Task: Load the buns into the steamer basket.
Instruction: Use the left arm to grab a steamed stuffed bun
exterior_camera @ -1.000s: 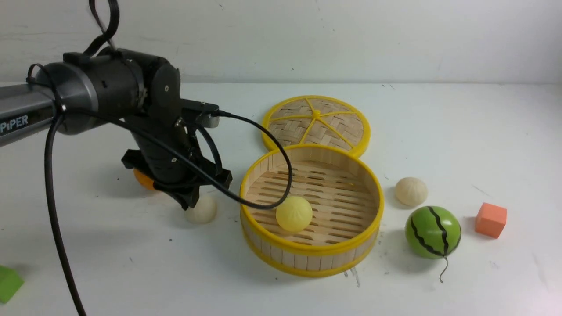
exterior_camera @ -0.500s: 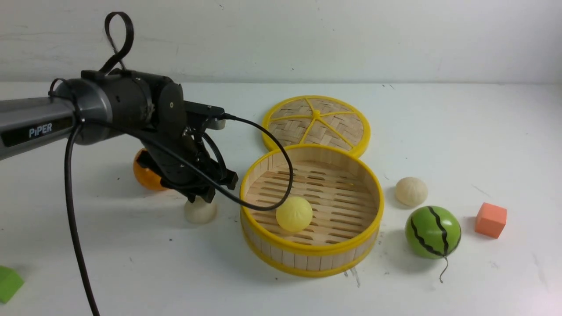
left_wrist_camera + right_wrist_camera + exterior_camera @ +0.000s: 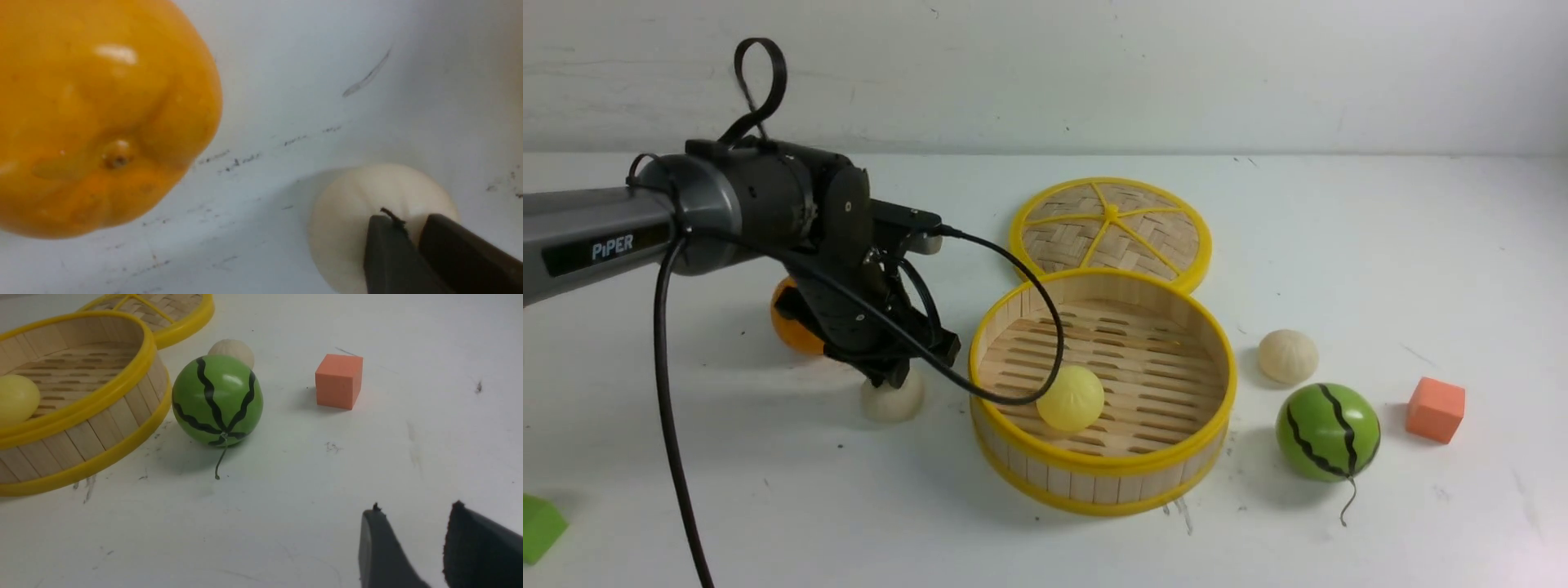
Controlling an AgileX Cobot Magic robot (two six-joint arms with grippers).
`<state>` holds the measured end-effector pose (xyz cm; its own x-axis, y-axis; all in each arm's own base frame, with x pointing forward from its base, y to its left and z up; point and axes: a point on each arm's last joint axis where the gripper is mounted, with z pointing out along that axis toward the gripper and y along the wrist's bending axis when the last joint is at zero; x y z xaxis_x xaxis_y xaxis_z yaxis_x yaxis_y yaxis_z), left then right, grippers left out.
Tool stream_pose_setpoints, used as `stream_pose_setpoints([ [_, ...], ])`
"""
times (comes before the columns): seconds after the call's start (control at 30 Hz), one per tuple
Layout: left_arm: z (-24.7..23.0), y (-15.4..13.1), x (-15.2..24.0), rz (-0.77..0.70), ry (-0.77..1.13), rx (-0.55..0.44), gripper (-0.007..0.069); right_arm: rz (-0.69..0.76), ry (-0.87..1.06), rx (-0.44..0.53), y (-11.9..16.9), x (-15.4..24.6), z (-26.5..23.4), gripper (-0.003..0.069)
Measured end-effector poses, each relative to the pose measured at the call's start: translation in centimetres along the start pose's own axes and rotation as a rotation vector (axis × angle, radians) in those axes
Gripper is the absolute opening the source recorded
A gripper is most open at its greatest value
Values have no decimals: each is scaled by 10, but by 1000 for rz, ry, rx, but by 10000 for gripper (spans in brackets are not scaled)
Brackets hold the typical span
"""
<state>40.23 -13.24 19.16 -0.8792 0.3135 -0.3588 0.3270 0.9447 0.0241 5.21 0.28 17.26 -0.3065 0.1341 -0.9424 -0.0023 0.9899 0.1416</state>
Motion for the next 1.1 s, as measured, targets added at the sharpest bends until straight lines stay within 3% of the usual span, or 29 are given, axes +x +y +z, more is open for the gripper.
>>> stream_pose_setpoints([
  [0.03, 1, 0, 1, -1, 13, 1, 16, 0, 0, 0, 0, 0, 0, 239],
  [0.1, 1, 0, 1, -1, 16, 1, -13, 0, 0, 0, 0, 0, 0, 239],
  [0.33, -18, 0, -7, -7, 5, 5, -13, 0, 0, 0, 0, 0, 0, 239],
  [0.53, -80, 0, -24, -24, -117, 23, -13, 0, 0, 0, 0, 0, 0, 239],
  [0.83, -58, -1, -17, -24, -2, 26, -5, 0, 0, 0, 0, 0, 0, 239],
  [0.93, -37, -2, -16, -25, 45, 28, 55, 0, 0, 0, 0, 0, 0, 239],
  [1.1, -14, -2, -17, -27, 48, 28, 237, 0, 0, 0, 0, 0, 0, 239],
])
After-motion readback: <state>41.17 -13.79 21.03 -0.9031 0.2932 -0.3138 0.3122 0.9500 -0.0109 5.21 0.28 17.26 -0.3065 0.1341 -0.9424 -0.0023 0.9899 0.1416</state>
